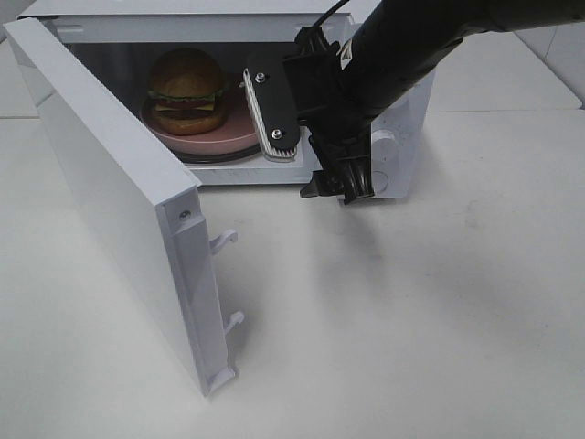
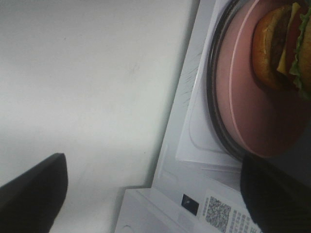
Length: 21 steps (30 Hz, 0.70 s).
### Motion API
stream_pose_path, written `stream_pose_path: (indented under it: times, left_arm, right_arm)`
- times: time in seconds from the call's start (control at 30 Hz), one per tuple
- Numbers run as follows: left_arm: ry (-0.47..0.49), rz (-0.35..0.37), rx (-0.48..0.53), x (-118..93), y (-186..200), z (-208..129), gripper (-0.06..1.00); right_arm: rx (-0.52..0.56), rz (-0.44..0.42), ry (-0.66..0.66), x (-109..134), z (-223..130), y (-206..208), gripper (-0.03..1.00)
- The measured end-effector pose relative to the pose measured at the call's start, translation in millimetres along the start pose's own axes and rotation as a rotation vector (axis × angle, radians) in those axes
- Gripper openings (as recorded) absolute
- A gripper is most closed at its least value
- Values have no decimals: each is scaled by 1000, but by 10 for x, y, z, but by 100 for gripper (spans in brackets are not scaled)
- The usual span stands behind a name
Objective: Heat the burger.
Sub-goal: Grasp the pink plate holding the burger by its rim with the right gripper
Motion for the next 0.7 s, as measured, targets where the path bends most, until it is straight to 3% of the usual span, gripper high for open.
stream_pose_path:
  times: [0.7]
  left_arm:
    - [0,0,0,0,0,0,99]
  right_arm:
    - [-16,-33,-56,-236,240,-595,89]
Point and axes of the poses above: a point on each arm's last joint axis where the gripper is mounted, y pointing back along that axis away from the gripper, x along the wrist's bending axis when the last joint is at zero, z = x × y, the point moved 4 cm from there along -y, pointing out along that axis toward the gripper, and after that the axes turned 15 degrees about -y, right-handed, at the moved point
